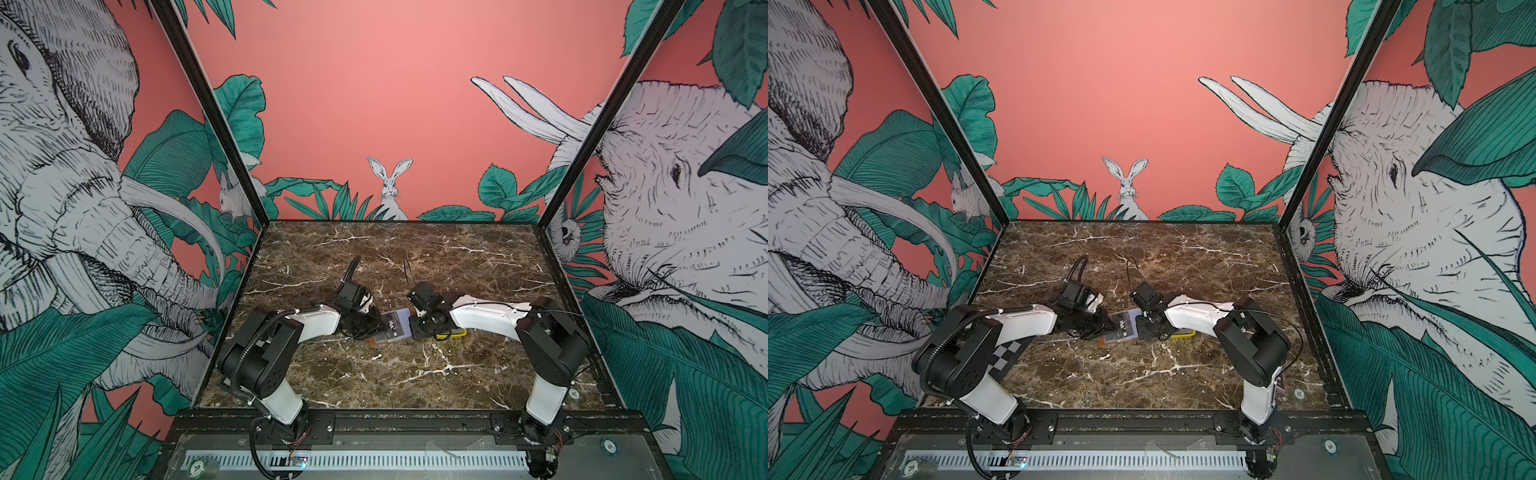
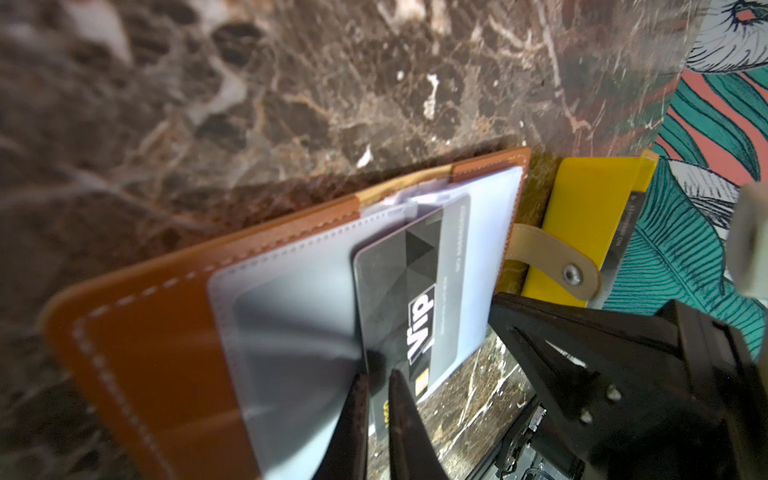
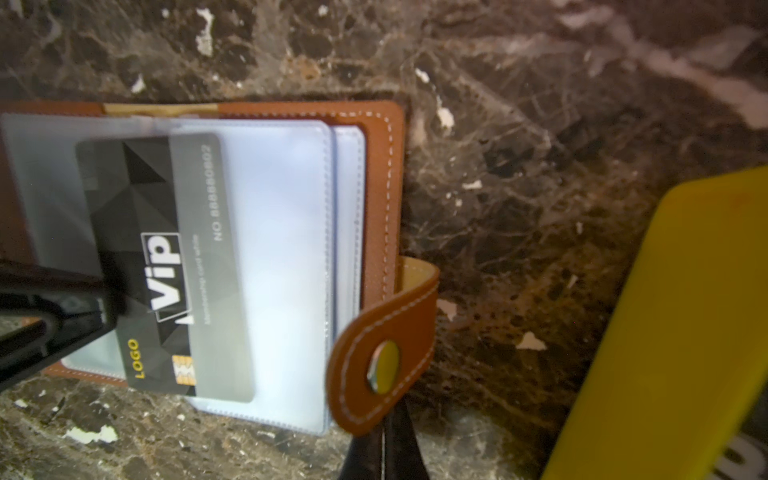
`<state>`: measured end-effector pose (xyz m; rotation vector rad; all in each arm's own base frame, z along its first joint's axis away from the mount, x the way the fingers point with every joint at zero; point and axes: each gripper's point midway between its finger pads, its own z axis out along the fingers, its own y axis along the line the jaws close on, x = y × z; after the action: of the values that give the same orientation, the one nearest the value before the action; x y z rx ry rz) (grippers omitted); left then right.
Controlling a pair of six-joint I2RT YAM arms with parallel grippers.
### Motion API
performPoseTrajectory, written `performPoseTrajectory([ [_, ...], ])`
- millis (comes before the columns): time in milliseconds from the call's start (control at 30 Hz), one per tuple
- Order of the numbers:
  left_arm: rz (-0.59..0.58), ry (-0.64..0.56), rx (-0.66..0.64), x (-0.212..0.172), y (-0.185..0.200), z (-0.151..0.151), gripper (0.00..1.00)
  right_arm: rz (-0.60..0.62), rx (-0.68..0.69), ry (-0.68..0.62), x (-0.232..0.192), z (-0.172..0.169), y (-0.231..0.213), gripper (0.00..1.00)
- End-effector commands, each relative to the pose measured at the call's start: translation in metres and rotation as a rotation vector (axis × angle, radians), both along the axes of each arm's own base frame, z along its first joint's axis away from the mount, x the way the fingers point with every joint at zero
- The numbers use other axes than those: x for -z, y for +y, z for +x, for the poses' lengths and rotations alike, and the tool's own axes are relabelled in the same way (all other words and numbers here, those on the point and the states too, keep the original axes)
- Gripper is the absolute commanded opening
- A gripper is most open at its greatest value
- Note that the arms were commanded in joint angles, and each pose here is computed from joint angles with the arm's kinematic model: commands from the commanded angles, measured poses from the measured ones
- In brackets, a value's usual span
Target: Put the credit cards into the card holder
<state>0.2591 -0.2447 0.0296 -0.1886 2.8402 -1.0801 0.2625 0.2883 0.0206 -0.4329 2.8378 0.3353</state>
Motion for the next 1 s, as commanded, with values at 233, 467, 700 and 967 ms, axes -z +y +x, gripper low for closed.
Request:
performPoseTrajectory([
  [233, 0.014, -0.019, 0.011, -0.002, -0.012, 0.012, 0.12, -0.089, -0.005, 0.070, 0.029, -0.016, -0.015, 0.05],
  [467, -0.002, -0.029, 0.019, -0.006, -0.021, 0.015, 0.12, -0.089, -0.005, 0.069, 0.029, -0.015, -0.015, 0.05],
  [700, -0.014, -0.037, 0.022, -0.007, -0.027, 0.018, 0.11, -0.086, -0.005, 0.067, 0.028, -0.015, -0.014, 0.04],
  [967, -0.015, -0.047, 0.025, -0.009, -0.028, 0.021, 0.10, -0.074, -0.005, 0.060, 0.027, -0.014, -0.013, 0.04],
])
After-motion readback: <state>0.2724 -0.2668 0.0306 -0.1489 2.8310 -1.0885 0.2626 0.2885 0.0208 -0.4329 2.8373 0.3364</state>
